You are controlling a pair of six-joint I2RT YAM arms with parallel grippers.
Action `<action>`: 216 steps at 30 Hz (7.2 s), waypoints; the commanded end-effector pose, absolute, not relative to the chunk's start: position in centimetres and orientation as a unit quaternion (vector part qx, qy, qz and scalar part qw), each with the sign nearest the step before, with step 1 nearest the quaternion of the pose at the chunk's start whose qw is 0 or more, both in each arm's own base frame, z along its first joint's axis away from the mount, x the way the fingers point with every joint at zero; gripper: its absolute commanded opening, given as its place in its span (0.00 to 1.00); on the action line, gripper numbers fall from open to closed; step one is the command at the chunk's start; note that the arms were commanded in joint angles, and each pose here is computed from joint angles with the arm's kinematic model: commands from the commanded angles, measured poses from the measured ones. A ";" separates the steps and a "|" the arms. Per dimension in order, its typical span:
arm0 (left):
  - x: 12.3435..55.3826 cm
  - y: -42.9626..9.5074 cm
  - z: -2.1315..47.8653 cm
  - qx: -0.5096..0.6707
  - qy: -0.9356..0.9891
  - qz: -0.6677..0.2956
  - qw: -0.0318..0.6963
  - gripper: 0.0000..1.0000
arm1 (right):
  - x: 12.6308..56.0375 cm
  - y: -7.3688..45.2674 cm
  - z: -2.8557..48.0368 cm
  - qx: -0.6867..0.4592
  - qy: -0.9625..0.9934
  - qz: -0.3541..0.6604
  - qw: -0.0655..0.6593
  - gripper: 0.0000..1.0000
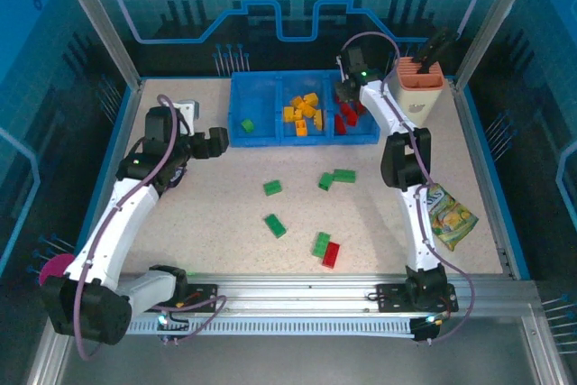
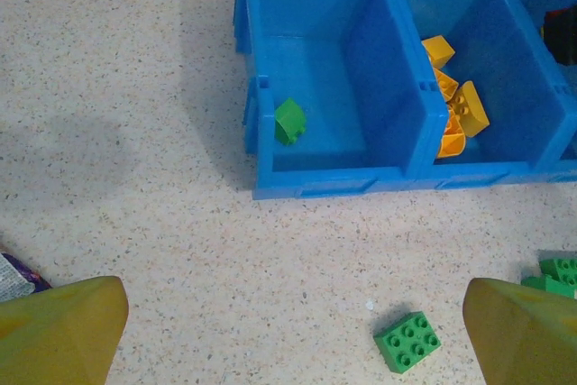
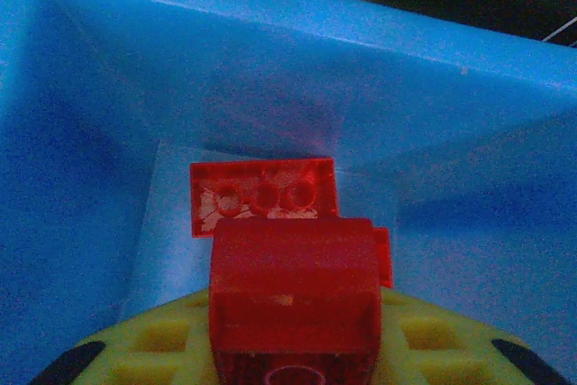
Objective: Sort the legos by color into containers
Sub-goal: Place the lego in the container, then rotate the lego at the bottom-center of the table, then pick up the lego from the bottom-center of the table, then place the lego in the container, then pick up the lego from the middle-left of the table.
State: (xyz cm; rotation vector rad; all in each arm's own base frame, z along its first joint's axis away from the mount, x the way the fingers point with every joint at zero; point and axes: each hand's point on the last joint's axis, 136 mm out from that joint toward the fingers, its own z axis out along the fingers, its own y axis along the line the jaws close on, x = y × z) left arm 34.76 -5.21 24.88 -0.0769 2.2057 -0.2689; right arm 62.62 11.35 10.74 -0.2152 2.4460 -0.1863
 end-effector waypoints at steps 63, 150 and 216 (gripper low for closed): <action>31.6 -4.4 29.7 -0.040 0.850 -0.119 0.511 0.99 | 10.2 23.7 2.4 -0.054 0.998 0.007 0.016 0.83; 26.5 -21.0 19.1 0.086 0.930 -0.162 0.318 0.97 | 59.8 12.2 9.7 -0.084 0.960 0.035 0.263 0.37; 38.6 -21.6 19.8 0.122 0.925 0.023 0.359 0.29 | 41.0 10.4 19.4 -0.080 0.945 0.095 0.301 0.64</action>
